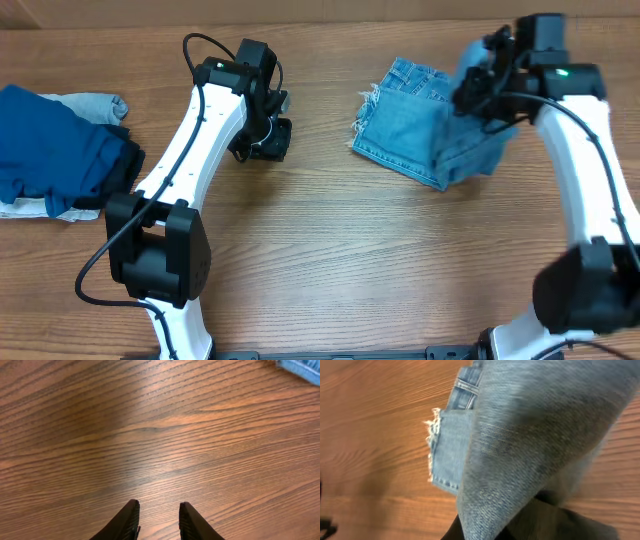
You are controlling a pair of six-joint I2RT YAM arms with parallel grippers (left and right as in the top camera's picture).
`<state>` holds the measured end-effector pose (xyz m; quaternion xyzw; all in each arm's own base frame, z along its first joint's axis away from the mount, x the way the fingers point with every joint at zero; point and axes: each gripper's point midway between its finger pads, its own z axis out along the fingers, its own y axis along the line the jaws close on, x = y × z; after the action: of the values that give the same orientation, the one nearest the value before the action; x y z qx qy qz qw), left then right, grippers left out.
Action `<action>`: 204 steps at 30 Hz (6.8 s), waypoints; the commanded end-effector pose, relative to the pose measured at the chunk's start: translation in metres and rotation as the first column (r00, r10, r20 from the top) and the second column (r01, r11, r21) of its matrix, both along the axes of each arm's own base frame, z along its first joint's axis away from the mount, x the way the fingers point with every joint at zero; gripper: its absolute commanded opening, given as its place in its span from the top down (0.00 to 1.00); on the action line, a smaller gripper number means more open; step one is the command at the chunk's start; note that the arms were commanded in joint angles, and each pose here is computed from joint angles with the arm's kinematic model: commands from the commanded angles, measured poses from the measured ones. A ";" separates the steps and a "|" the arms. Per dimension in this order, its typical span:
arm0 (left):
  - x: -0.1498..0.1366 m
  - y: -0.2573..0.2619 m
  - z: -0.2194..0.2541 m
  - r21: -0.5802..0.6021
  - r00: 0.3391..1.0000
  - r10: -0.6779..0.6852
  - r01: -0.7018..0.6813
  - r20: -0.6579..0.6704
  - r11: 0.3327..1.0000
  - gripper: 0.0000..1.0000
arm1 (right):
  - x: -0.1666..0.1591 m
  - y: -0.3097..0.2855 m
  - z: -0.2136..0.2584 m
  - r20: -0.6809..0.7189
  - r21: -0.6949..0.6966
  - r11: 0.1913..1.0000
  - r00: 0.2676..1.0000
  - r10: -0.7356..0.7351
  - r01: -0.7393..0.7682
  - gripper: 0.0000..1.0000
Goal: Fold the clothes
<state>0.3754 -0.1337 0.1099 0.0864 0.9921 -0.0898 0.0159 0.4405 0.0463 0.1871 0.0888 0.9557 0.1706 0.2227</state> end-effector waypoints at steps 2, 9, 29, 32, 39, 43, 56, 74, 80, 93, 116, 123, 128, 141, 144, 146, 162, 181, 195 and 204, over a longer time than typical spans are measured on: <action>0.000 -0.001 0.006 -0.006 1.000 -0.019 0.019 0.003 1.000 0.70 | 0.026 0.003 -0.045 -0.089 0.028 0.991 0.988 -0.130 0.133 0.96; 0.002 -0.002 0.006 -0.008 1.000 -0.019 0.019 0.011 1.000 0.70 | 0.046 0.038 -0.044 -0.041 0.135 0.986 0.995 -0.091 0.095 0.96; 0.066 -0.244 -0.003 -0.410 0.866 -0.151 0.370 0.476 0.834 0.80 | -0.110 -0.141 0.031 -0.194 -0.350 0.866 0.877 -0.439 0.356 0.96; 0.078 -0.259 -0.021 -0.469 0.868 -0.112 0.365 0.484 0.804 0.83 | -0.115 -0.149 0.028 -0.196 -0.384 0.832 0.846 -0.497 0.400 0.96; 0.100 -0.228 -0.001 -0.490 0.870 -0.051 0.324 0.490 0.809 0.87 | -0.071 -0.089 0.034 -0.111 -0.100 0.975 0.972 -0.208 0.197 0.96; 0.118 -0.161 0.055 -0.412 0.826 -0.018 0.299 0.563 0.861 0.85 | -0.050 -0.042 0.101 0.088 0.100 0.995 0.996 -0.029 0.020 0.96; 0.086 0.030 0.164 -0.095 0.748 0.107 -0.059 0.655 0.994 0.84 | -0.118 0.207 0.278 0.571 0.180 0.740 0.681 0.458 -0.648 0.96; 0.063 0.175 0.200 -0.102 0.645 0.347 -0.386 0.681 0.917 0.84 | -0.135 0.316 0.280 0.783 -0.020 0.313 0.180 0.596 -0.950 0.96; 0.062 0.187 0.202 -0.135 0.634 0.374 -0.393 0.677 0.909 0.83 | -0.169 0.318 0.314 0.872 -0.122 0.069 -0.073 0.485 -0.990 0.96; 0.057 0.179 0.196 -0.142 0.665 0.365 -0.366 0.651 0.920 0.84 | -0.055 0.126 0.058 -0.010 -0.204 0.656 0.671 0.741 -0.727 0.96; 0.018 -0.073 0.121 -0.434 0.930 0.128 0.037 0.345 0.900 0.87 | -0.026 -0.100 -0.045 -0.206 -0.504 0.842 0.921 -0.331 0.190 0.96; 0.001 -0.243 0.018 -0.703 0.990 0.077 0.028 0.118 0.711 0.92 | -0.039 -0.099 -0.046 -0.258 -0.514 0.844 0.910 -0.323 0.153 0.96; -0.013 -0.270 -0.062 -0.649 0.987 0.140 -0.158 -0.081 0.744 0.96 | -0.042 -0.091 -0.042 -0.270 -0.512 0.849 0.913 -0.306 0.133 0.96; -0.021 -0.255 -0.124 -0.541 0.979 0.161 -0.203 -0.125 0.816 0.96 | -0.076 0.070 0.021 -0.282 -0.149 0.970 0.948 0.145 -0.193 0.96; -0.024 -0.258 -0.121 -0.559 0.987 0.116 -0.160 -0.113 0.814 0.96 | -0.082 0.094 0.022 -0.281 -0.127 0.967 0.943 0.181 -0.223 0.96; -0.025 -0.258 -0.116 -0.575 0.993 0.078 -0.116 -0.091 0.810 0.96 | -0.082 0.096 0.022 -0.278 -0.123 0.966 0.942 0.187 -0.228 0.96; 0.036 -0.054 0.009 -0.240 0.921 0.285 -0.223 0.267 0.945 0.87 | -0.083 0.159 0.022 -0.233 0.024 0.952 0.925 0.301 -0.304 0.96; 0.034 0.025 0.106 -0.210 0.807 0.313 -0.237 0.502 0.948 0.76 | -0.149 0.285 -0.067 -0.401 0.032 0.903 0.822 0.405 -0.429 0.62; 0.029 0.025 0.103 -0.201 0.818 0.308 -0.238 0.486 0.950 0.73 | -0.157 0.240 -0.013 -0.301 -0.150 0.877 0.866 0.400 -0.457 0.67; 0.026 -0.047 0.012 -0.292 0.958 0.176 -0.105 0.227 0.951 0.96 | -0.115 0.184 -0.054 -0.301 -0.190 0.910 0.904 0.302 -0.368 0.96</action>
<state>0.4084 -0.1502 0.1522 -0.0067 0.9620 -0.1727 0.2114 0.3421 0.2268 0.1526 -0.0561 0.9919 0.0373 0.1073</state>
